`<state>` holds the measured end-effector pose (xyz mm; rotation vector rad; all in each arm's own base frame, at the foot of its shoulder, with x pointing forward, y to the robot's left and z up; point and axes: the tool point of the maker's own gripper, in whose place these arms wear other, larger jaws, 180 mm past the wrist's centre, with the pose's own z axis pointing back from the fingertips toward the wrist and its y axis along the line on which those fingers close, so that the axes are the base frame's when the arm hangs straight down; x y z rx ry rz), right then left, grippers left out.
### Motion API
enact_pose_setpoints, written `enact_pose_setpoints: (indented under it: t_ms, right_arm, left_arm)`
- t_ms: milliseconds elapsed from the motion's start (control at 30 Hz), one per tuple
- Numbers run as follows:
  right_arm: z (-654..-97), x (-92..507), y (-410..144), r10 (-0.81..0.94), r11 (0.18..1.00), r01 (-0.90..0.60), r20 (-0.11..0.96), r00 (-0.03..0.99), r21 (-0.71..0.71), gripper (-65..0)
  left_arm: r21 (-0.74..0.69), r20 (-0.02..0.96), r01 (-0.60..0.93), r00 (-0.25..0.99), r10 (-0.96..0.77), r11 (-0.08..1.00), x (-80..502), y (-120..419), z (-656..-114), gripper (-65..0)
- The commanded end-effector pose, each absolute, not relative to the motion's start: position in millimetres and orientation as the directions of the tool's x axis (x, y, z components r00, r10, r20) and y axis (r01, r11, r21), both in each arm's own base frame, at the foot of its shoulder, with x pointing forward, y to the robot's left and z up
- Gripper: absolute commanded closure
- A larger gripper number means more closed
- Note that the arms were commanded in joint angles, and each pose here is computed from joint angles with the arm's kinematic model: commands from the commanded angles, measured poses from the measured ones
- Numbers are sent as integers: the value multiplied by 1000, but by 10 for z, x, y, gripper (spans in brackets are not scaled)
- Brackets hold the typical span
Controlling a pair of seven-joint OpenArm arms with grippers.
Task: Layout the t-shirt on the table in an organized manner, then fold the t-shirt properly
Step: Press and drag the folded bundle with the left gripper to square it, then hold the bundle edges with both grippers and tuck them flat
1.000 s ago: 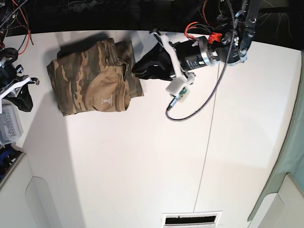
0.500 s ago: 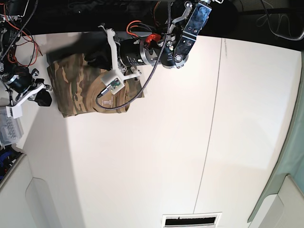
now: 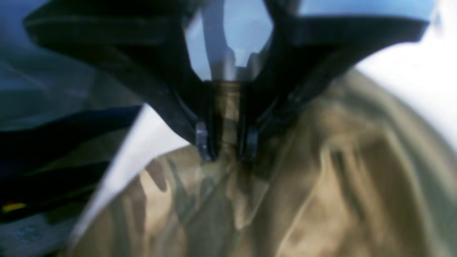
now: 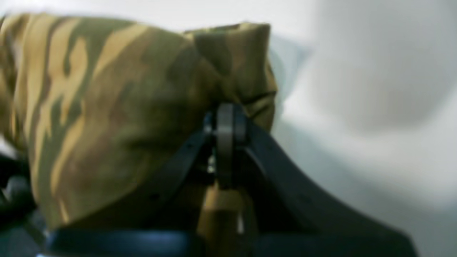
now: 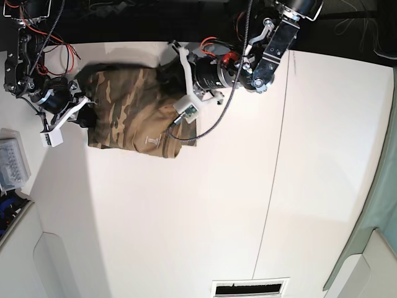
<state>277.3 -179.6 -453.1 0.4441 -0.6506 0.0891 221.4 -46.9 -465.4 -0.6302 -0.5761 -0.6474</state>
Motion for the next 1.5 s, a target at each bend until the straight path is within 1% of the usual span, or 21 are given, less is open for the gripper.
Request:
enact_pose_setpoints:
  t_ms: [0, 100, 200, 333, 433, 500, 567, 700, 967, 1033, 1167, 1333, 1467]
  right_arm:
    - [-4484, 2792, -1821, -59, 900, -219, 606, 793, 375, 0]
    - [-4494, 2687, -1719, -102, 868, -201, 560, 823, 453, 0]
    - [-4517, 2534, -1574, -146, 826, -183, 515, 844, 534, 0]
    - [-4627, 2268, -1329, -180, 791, -154, 465, 867, 592, 0]
    - [-4608, 2091, -1114, -194, 767, -155, 455, 869, 623, 0]
    - [-4518, 2027, -997, -193, 757, -175, 472, 860, 630, 0]
    - [-4372, 2037, -930, -182, 755, -213, 511, 840, 620, 0]
    - [-4192, 2123, -971, -113, 789, -280, 577, 809, 547, 0]
    - [-3939, 2327, -1283, -201, 812, -238, 637, 744, 533, 0]
    - [-3888, 2357, -1348, -216, 817, -230, 649, 729, 529, 0]
    - [-3794, 2451, -1345, -243, 805, -237, 667, 704, 544, 0]
    - [-3614, 2791, -1235, -251, 803, -278, 722, 644, 527, 0]
    - [-3761, 2988, -1045, -241, 807, -282, 724, 646, 520, 0]
  left_arm:
    - [-300, 653, 695, 649, -391, 654, 2328, -348, -4657, -118]
    - [-260, 658, 704, 630, -413, 661, 2455, -214, -4637, -118]
    - [-217, 684, 715, 597, -419, 665, 2639, -178, -4552, -118]
    - [-163, 709, 730, 555, -435, 664, 2848, -162, -4442, -118]
    - [-119, 713, 739, 528, -461, 663, 2951, -126, -4404, -118]
    - [-93, 711, 742, 516, -477, 664, 3004, -92, -4391, -118]
    - [-81, 713, 741, 510, -481, 666, 3070, -51, -4353, -118]
    - [-94, 746, 739, 496, -444, 668, 3184, -19, -4149, -118]
    - [-60, 788, 765, 431, -440, 641, 3212, 181, -3677, -119]
    - [-92, 795, 777, 434, -424, 622, 3143, 127, -3630, -119]
    - [-224, 815, 820, 454, -361, 526, 2810, -180, -3624, -118]
    - [-274, 819, 808, 481, -314, 522, 2634, -523, -3693, -118]
    - [-286, 798, 773, 519, -305, 566, 2599, -608, -3936, -118]
